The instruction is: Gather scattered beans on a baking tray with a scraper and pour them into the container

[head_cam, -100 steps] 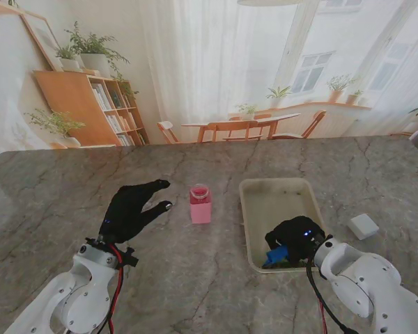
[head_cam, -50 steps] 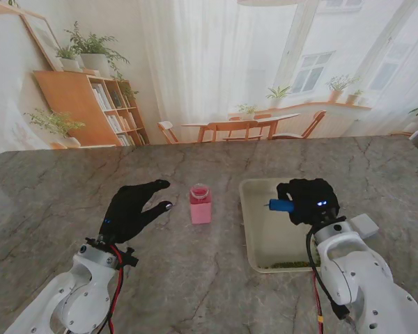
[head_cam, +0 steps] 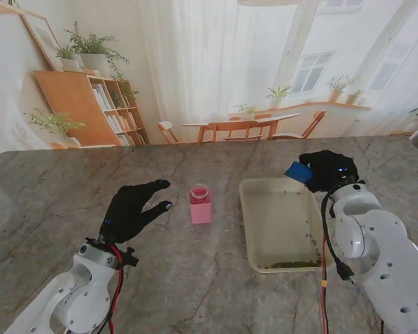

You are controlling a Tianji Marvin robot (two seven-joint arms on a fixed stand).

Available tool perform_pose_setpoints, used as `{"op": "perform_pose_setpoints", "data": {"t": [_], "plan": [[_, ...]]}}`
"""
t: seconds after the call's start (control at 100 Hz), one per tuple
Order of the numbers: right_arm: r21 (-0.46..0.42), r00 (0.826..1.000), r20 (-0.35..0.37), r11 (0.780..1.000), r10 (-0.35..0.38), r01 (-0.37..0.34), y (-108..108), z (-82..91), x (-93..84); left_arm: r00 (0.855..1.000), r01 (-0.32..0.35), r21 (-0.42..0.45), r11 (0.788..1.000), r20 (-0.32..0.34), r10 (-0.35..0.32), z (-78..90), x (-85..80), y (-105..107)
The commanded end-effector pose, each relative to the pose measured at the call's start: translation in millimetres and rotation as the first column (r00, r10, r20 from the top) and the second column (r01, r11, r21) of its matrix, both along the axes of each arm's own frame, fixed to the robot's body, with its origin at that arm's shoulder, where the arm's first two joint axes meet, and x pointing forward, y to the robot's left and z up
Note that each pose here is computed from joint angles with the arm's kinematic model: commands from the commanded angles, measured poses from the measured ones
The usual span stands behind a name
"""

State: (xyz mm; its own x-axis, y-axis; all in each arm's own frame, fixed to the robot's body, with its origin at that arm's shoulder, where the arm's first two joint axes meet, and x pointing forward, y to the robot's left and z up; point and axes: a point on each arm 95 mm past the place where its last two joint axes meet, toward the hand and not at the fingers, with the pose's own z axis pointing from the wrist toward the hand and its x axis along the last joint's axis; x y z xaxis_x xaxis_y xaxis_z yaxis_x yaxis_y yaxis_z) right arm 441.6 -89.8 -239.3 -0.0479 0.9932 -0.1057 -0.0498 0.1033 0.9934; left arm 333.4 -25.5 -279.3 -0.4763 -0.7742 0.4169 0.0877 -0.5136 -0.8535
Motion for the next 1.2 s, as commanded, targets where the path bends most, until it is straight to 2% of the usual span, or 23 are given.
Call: {"op": "perform_pose_setpoints", "data": {"t": [0.0, 0.12, 0.27, 0.49, 0.75, 1.05, 1.19], "plan": [[0.001, 0.997, -0.023, 0.997, -0.072, 0.072, -17, -3.1, 7.9, 1.000, 0.004, -0.007, 1.000, -0.006, -0.004, -0.8, -1.0, -2], [0.069, 0.981, -0.084, 0.981, -0.176, 0.182, -35, -11.7, 21.1, 1.000, 0.007, -0.007, 1.000, -0.009, -0.007, -1.0, -0.3, -3], [0.173, 0.947, -0.168, 0.937, -0.274, 0.302, -48, -20.0, 36.6, 1.000, 0.010, -0.001, 1.000, -0.015, -0.010, -1.3, 0.9, -4], [0.157, 0.913, -0.237, 0.915, -0.331, 0.373, -60, -28.6, 54.7, 0.999, 0.017, 0.014, 1.000, -0.033, -0.016, -3.0, 5.1, -7], [0.146, 0.888, -0.305, 0.904, -0.346, 0.402, -72, -44.0, 72.6, 0.999, 0.024, 0.024, 0.999, -0.042, -0.023, -3.6, 9.8, -11], [0.184, 0.885, -0.361, 0.907, -0.295, 0.378, -75, -58.4, 93.4, 0.995, 0.052, 0.017, 0.999, -0.088, -0.050, -8.9, 25.1, -16], [0.204, 0.874, -0.402, 0.903, -0.275, 0.378, -77, -63.5, 101.2, 0.992, 0.057, 0.019, 0.998, -0.117, -0.055, -12.5, 30.8, -15]]}}
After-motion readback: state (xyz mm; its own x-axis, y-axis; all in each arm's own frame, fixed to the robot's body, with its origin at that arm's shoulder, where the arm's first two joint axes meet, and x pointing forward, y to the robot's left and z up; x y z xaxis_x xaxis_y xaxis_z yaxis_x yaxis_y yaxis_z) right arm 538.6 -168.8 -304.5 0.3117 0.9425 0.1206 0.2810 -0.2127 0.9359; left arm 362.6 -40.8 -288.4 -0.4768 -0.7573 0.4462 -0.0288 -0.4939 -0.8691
